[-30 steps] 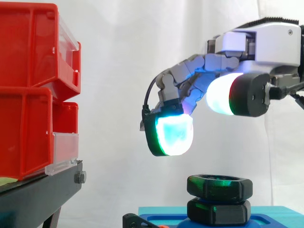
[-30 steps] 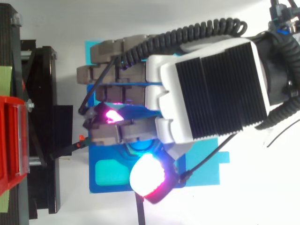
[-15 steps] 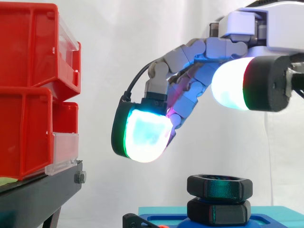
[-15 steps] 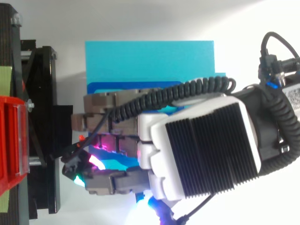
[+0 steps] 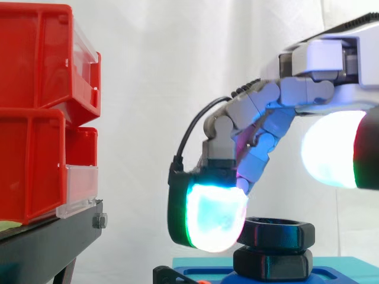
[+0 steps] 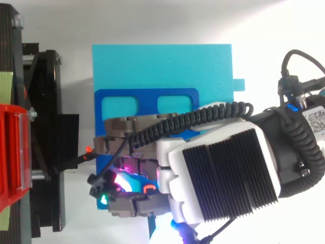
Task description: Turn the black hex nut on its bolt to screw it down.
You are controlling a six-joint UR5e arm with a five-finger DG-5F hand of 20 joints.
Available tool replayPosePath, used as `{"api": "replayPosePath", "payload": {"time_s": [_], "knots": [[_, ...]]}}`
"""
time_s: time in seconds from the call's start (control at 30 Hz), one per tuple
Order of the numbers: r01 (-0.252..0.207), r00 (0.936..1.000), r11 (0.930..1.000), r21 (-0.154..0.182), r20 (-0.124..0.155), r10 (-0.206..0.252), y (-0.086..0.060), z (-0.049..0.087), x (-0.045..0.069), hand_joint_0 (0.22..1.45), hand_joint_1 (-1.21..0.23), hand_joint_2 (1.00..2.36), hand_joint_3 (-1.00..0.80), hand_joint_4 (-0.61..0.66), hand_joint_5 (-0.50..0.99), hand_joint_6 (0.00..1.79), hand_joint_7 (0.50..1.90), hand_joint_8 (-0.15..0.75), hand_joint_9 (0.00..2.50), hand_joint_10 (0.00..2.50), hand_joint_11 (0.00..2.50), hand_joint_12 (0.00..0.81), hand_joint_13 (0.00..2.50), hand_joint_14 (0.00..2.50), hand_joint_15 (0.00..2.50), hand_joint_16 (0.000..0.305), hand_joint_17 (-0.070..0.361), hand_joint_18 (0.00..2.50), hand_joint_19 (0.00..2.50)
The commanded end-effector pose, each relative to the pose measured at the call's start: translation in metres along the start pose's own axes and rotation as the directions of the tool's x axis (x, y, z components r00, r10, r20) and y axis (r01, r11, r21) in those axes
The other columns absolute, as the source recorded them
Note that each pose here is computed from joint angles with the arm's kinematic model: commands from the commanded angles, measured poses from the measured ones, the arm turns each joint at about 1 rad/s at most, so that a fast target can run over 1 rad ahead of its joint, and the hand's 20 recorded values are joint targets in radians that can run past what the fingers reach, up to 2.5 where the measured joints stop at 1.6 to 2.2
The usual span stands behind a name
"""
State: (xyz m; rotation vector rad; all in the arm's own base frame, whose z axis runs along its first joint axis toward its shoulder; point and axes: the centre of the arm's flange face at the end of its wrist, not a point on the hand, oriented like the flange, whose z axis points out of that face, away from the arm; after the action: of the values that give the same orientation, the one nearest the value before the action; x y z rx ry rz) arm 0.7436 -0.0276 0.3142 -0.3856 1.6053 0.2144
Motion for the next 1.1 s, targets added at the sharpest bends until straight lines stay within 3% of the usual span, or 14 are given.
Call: {"api": "replayPosePath", "payload": {"time_s": [0.0,0.1,0.2,0.27,0.53,1.07], "knots": [[0.006,0.9998,1.0000,-0.001,-0.020,-0.006,-0.003,-0.004,0.004,0.53,-0.18,1.00,-0.50,0.12,-0.03,0.50,0.98,0.239,0.94,0.00,0.04,0.302,0.69,0.00,0.08,0.041,0.093,0.57,0.38],[0.003,0.9993,1.0000,-0.005,-0.037,-0.003,-0.003,-0.008,0.015,0.53,-0.19,1.00,-0.50,0.13,-0.03,0.50,0.98,0.241,0.94,0.00,0.04,0.303,0.68,0.00,0.08,0.041,0.093,0.57,0.37],[0.003,0.9995,1.0000,-0.003,-0.032,-0.003,-0.003,-0.009,0.020,0.53,-0.19,1.00,-0.50,0.12,-0.03,0.50,0.98,0.241,0.94,0.00,0.04,0.301,0.68,0.00,0.08,0.041,0.093,0.57,0.37],[0.005,0.9998,1.0000,0.001,-0.017,-0.005,-0.004,-0.007,0.019,0.53,-0.19,1.00,-0.50,0.13,-0.03,0.50,0.99,0.244,0.93,0.00,0.05,0.302,0.68,0.00,0.08,0.041,0.093,0.57,0.37],[0.009,0.9999,0.9999,0.011,-0.005,-0.009,-0.007,-0.007,0.018,0.53,-0.19,1.00,-0.50,0.13,-0.01,0.50,1.17,0.252,0.94,0.00,0.06,0.302,0.68,0.00,0.07,0.041,0.092,0.57,0.37],[0.020,0.9992,0.9985,0.052,0.033,-0.021,-0.012,-0.003,0.014,0.54,-0.18,1.00,-0.50,0.15,0.00,0.50,1.25,0.256,0.95,0.00,0.07,0.303,0.68,0.00,0.07,0.041,0.092,0.57,0.37]]}}
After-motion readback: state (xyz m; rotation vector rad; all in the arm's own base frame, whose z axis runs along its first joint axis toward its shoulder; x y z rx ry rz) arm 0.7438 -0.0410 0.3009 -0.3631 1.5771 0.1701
